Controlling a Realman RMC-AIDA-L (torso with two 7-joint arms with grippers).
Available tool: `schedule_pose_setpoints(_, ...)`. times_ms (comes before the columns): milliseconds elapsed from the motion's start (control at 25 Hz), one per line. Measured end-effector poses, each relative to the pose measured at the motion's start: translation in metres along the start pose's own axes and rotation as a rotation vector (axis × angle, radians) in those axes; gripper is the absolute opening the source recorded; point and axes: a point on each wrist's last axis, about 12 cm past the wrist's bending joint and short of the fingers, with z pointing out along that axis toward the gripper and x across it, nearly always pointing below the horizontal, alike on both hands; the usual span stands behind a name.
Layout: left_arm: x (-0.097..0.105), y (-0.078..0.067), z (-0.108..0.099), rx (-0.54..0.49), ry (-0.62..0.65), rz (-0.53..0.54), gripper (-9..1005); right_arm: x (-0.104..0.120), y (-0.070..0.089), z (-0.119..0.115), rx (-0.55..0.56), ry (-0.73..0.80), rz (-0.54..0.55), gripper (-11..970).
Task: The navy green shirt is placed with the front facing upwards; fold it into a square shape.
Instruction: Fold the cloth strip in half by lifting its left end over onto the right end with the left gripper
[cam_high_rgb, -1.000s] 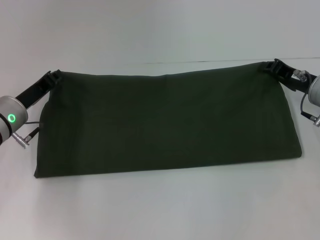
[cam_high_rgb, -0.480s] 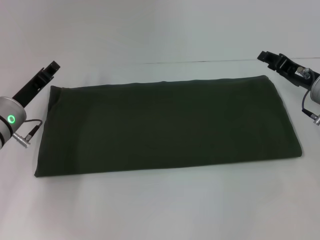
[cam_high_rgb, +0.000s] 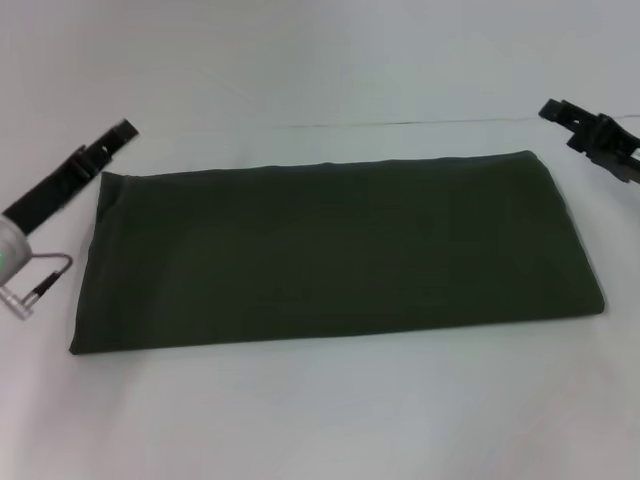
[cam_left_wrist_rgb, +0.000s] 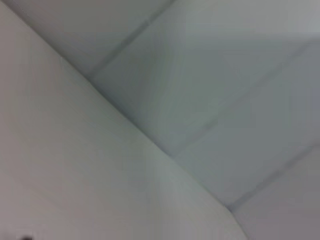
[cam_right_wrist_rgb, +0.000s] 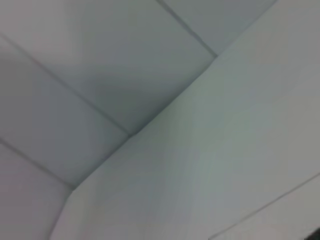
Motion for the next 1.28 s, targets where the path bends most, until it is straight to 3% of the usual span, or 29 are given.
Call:
schedule_pose_setpoints(120, -0.009, 0.003, -0.023, 0.035, 0.098, 0.011, 628, -0.005, -0.007, -0.017, -0.037, 0.076, 0.015, 840)
schedule_pose_setpoints(240, -0.021, 0.005, -0.048, 0.035, 0.202, 0.018, 706, -0.01, -0.015, -0.037, -0.054, 0.183, 0.022, 840)
schedule_pose_setpoints(480, -0.042, 0.017, -0.082, -0.152, 0.438, -0.021, 714, -0.012, -0.027, -0.063, -0.013, 0.338, 0.043, 841)
schedule_pose_setpoints(760, -0.04, 0.02, -0.077, -0.262, 0.606, 0.042, 712, -0.009, -0.031, -0.072, 0.003, 0.352, 0.044, 839)
schedule_pose_setpoints(1280, -0.031, 0.017, -0.065, -0.264, 0.634, 0.076, 708, -0.002, -0.03, -0.069, 0.001, 0.366, 0.039, 835)
